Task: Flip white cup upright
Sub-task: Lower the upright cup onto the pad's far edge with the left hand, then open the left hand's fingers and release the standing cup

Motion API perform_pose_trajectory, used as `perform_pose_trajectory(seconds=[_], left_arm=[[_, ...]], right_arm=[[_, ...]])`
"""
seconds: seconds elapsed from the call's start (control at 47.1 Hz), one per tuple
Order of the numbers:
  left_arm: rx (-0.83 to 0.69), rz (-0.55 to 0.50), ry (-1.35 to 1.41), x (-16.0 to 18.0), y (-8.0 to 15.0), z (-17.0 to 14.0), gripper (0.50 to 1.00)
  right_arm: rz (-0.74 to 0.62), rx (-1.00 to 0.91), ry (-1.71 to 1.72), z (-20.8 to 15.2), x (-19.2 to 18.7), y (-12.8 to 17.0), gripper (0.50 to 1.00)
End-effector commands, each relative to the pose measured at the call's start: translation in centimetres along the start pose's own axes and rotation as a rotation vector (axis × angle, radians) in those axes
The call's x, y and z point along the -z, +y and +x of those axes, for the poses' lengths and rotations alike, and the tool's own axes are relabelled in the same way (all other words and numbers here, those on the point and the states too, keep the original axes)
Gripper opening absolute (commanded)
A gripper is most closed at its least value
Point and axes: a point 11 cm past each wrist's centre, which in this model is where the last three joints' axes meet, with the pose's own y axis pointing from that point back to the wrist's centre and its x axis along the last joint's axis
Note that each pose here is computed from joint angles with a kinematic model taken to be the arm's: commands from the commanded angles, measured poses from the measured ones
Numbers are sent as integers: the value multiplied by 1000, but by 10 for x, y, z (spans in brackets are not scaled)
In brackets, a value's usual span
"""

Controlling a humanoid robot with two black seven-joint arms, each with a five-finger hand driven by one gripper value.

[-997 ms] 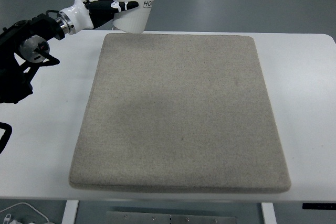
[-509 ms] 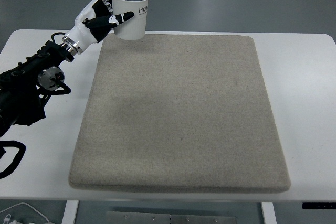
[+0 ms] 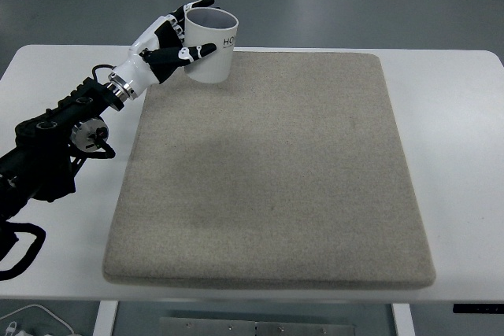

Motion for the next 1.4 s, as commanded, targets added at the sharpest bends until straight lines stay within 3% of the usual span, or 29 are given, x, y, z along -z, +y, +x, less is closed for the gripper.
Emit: perform_pose_trajectory(seconds=[0.0,0.233,1.04,1.379], left_arm=[[6,23,-2,8,3,-2,591],[-18,100,-67,31,10,-5,576],[-93,136,-114,53,12,-8,611],[-126,139,-135,57,11,-8,752]], right_arm=[[0,0,0,0,0,0,930],[0,0,1,0,0,0,930],[0,0,-2,0,0,0,930],[-1,2,0,0,-1,0,930]])
